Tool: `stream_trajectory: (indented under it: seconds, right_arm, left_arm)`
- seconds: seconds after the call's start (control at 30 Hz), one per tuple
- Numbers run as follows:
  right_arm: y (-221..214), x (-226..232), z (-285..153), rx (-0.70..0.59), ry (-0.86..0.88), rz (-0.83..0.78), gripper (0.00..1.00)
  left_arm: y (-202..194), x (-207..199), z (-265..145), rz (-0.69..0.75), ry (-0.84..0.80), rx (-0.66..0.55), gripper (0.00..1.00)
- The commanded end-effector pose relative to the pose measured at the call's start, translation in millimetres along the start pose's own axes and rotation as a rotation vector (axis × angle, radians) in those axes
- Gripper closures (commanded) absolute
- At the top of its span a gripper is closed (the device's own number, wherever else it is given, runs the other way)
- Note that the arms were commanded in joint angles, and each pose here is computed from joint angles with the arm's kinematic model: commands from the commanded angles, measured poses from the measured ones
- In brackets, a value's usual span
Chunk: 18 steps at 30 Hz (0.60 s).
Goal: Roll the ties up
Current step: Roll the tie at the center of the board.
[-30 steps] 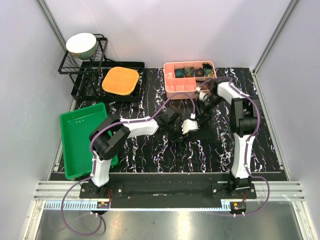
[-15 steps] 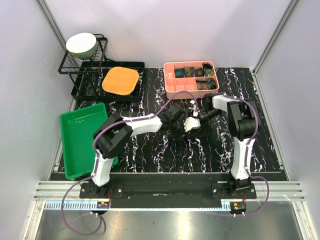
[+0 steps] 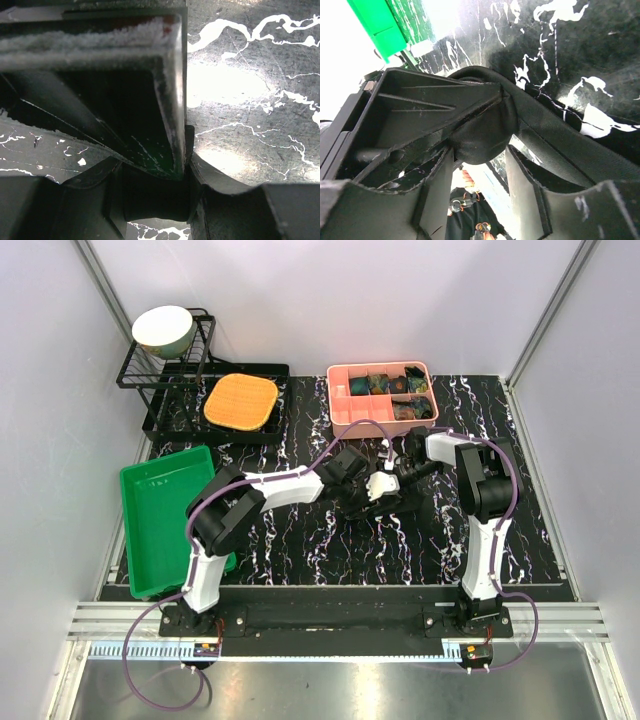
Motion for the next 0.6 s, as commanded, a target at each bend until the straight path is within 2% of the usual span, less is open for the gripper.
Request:
stream_trajectory:
  seconds: [0.0,0.1,0.23,0.33,0.37,0.4,0.57]
  right_arm:
    - [15,7,-6,-0.092,-0.05,-0.105,0.48]
    - [18,12,-8,-0.106,-0.036,-0.115,0.49]
    - [21,9,-6,-0.128,-0.037,-0.113,0.55]
    - [22,4,-1,-0.127,-0.033,-0.094,0.79]
    - [21,1,-1,-0.13,-0.051,-0.09,0.97]
    - [19,-2,0,-0.127,-0.069,-0.082,1.0]
    - [12,-21,1,-0.108,-0.193,-0.062,1.0]
  left_arm:
    - [-68,-26,20,-0.075,-0.096,0.272,0.78]
    - [-67,-25,20,-0.078,-0.098,0.268,0.78]
    - [-67,-25,20,-0.082,-0.096,0.267,0.78]
    - [-67,-26,21,-0.091,-0.095,0.26,0.76]
    - [-66,-27,21,-0.098,-0.093,0.254,0.75]
    - [-67,-26,21,-0.11,-0.085,0.246,0.71]
    - [-58,-24,20,-0.14,-0.067,0.125,0.53]
Point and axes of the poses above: each gripper's point midway between its finger pads, its own z axis out along the fingers, its own x axis along the line the jaws close on, y = z × x, the point moved 8 cm from there along -z, back along the fingers, and after that the axes turned 3 degrees about z, right-handed, at the moved point
